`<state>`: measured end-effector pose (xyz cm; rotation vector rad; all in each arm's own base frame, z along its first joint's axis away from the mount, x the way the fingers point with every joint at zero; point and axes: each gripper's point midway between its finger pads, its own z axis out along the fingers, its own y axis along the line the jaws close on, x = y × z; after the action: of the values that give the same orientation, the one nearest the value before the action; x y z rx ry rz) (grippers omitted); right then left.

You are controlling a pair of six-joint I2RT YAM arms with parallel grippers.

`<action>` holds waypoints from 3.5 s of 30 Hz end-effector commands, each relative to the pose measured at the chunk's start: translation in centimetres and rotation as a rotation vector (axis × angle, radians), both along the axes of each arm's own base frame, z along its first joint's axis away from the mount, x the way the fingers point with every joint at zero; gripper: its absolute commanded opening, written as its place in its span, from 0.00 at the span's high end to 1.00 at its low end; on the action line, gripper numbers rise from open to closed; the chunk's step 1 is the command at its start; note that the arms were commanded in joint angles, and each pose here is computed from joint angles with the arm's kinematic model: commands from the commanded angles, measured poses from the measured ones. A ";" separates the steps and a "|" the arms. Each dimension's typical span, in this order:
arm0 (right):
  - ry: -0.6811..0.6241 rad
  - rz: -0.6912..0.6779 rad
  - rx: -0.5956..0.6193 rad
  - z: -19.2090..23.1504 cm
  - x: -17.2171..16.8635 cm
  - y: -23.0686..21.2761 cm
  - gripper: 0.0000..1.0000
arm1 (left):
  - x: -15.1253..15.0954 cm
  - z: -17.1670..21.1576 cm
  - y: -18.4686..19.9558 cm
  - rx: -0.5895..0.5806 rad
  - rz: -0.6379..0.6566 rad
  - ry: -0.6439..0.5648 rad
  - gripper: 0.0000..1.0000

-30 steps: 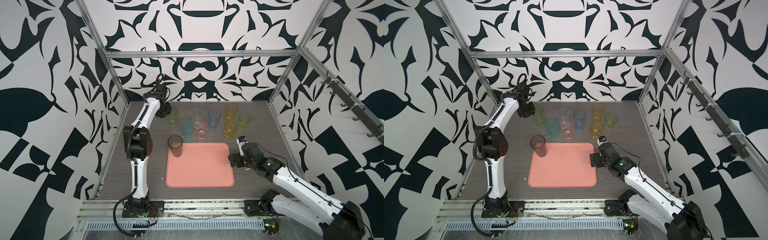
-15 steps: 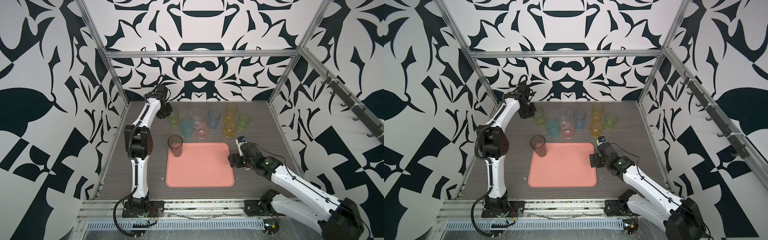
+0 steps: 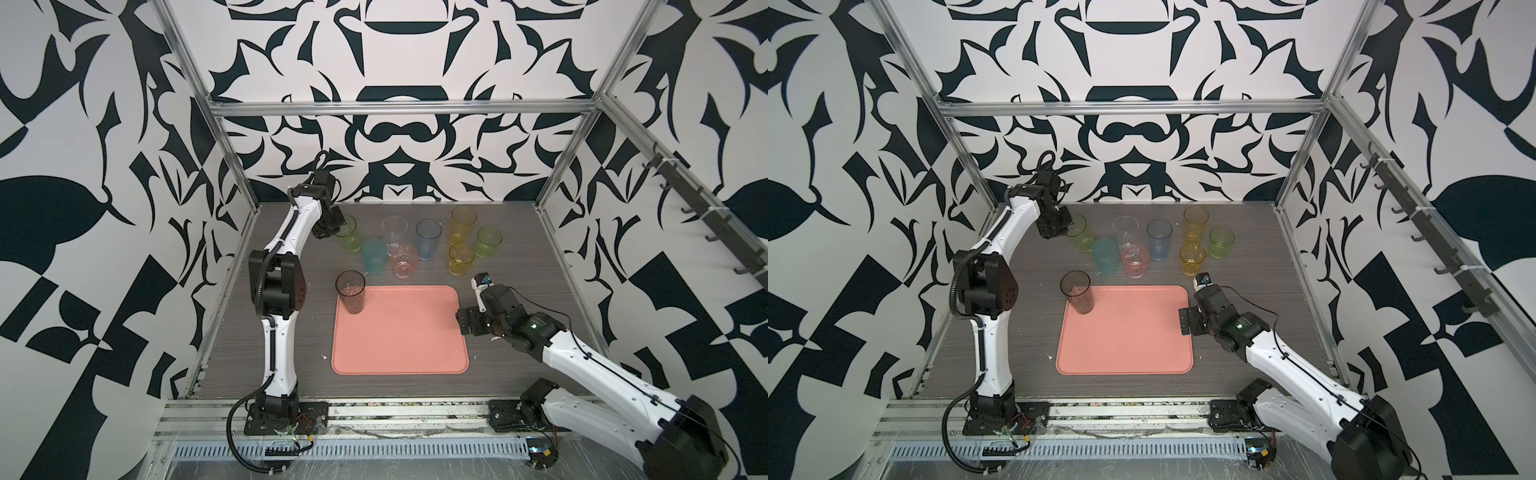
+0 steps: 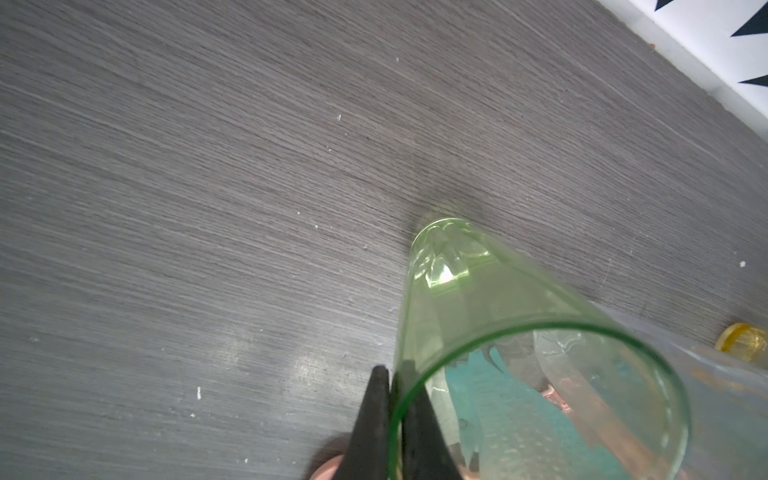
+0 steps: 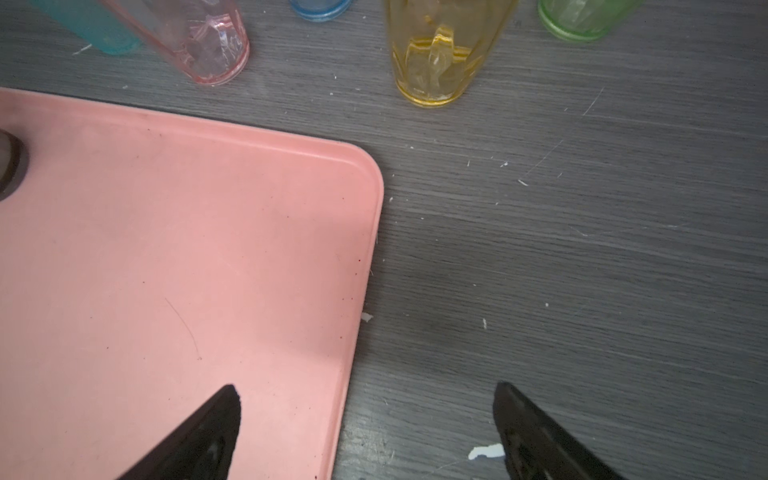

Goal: Place the glasses into the tray
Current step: 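Close the left gripper on the green cup's rim, then lift the green cup and swing it toward the robot, then carry the green cup onto the tray beside the dark grey cup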

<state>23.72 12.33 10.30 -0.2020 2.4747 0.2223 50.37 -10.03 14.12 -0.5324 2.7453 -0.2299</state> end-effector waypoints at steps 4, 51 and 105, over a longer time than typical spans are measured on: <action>-0.032 -0.007 0.010 1.0 0.7 0.1 0.02 | -1.7 2.1 0.7 0.009 -0.012 0.010 1.00; -0.045 -0.006 0.022 1.2 0.5 0.1 0.02 | -21.8 9.7 7.8 0.231 -0.053 0.124 1.00; -0.020 0.011 0.031 0.8 0.4 0.6 0.04 | -30.7 2.7 -0.1 0.166 -0.335 0.181 1.00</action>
<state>23.57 12.62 10.37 -0.2095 2.4763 0.2466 19.82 -9.90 17.10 -0.0290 2.9828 -0.0186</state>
